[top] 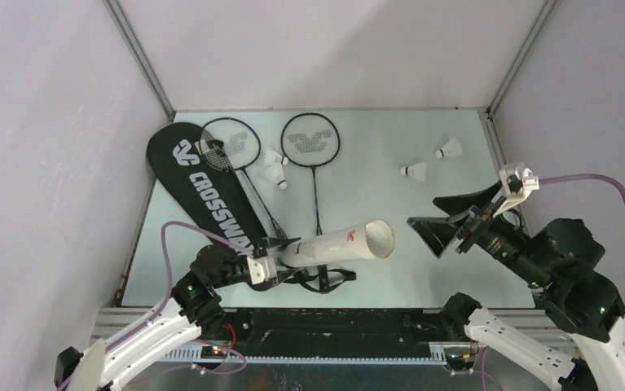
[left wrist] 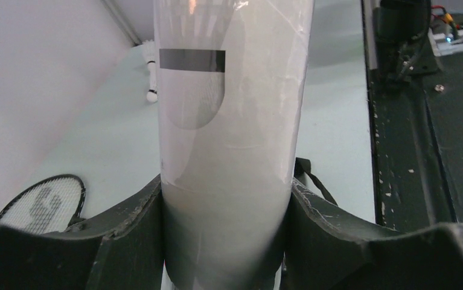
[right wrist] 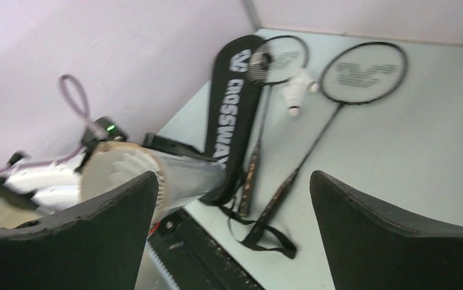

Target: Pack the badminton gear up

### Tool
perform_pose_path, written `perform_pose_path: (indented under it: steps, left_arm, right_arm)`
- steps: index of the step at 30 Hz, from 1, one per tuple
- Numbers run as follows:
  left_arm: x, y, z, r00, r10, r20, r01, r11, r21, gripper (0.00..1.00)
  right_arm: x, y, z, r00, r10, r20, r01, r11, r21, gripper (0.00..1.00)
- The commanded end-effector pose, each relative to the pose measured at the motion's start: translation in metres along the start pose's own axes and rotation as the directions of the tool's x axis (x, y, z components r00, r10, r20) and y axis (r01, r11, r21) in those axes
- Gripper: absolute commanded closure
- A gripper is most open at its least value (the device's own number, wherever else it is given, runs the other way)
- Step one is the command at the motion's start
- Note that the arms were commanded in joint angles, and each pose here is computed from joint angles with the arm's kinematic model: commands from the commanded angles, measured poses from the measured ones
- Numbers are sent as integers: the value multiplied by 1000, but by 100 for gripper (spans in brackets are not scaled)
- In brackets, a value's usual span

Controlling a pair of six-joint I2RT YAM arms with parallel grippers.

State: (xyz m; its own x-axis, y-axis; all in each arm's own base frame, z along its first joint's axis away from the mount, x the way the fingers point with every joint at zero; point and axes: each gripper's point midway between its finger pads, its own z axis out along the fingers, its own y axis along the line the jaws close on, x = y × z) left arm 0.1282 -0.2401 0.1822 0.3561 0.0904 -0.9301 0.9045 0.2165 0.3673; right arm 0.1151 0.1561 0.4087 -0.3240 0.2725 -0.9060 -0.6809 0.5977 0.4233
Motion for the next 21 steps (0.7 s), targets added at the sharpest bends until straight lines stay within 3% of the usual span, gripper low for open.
perform_pose_path:
  steps: [1, 5, 6, 7, 8, 9, 10, 13, 18, 21]
  left_arm:
    - [-34, 32, -2, 992, -2, 128, 23, 985, -169, 78]
    - [-41, 54, -9, 983, -42, 181, 96, 949, -302, 77]
    - [-45, 59, -12, 979, -38, 201, 103, 940, -326, 77]
    - [-46, 63, -14, 976, -46, 213, 121, 928, -352, 77]
    - [-49, 66, -15, 971, -40, 235, 126, 922, -366, 77]
    - [-50, 69, -17, 968, -47, 245, 141, 912, -385, 77]
    - [-51, 70, -18, 965, -41, 258, 144, 908, -393, 77]
    - [-49, 70, -18, 966, -45, 255, 147, 906, -396, 77]
    - [-41, 71, -15, 973, -63, 220, 148, 906, -396, 77]
    - [-36, 73, -14, 978, -70, 199, 147, 902, -405, 77]
  right_arm:
    - [-20, -51, 16, 996, -32, 80, 8, 959, 283, 1]
    - [-16, -120, 32, 997, -69, 33, 37, 812, 582, 1]
    - [-11, -127, 39, 999, -51, 8, 37, 810, 585, 1]
    - [-9, -155, 44, 1000, -17, -8, 18, 764, 645, 1]
    - [1, -158, 57, 999, 34, -38, -5, 806, 592, 1]
    - [4, -192, 58, 995, 97, -31, -54, 761, 646, 1]
    - [11, -199, 70, 987, 155, -33, -105, 794, 599, 1]
    - [27, -282, 76, 954, 300, -6, -222, 718, 660, 0]
    - [60, -396, 106, 916, 402, -4, -286, 660, 695, 2]
    - [67, -436, 120, 900, 435, -5, -305, 639, 706, 6]
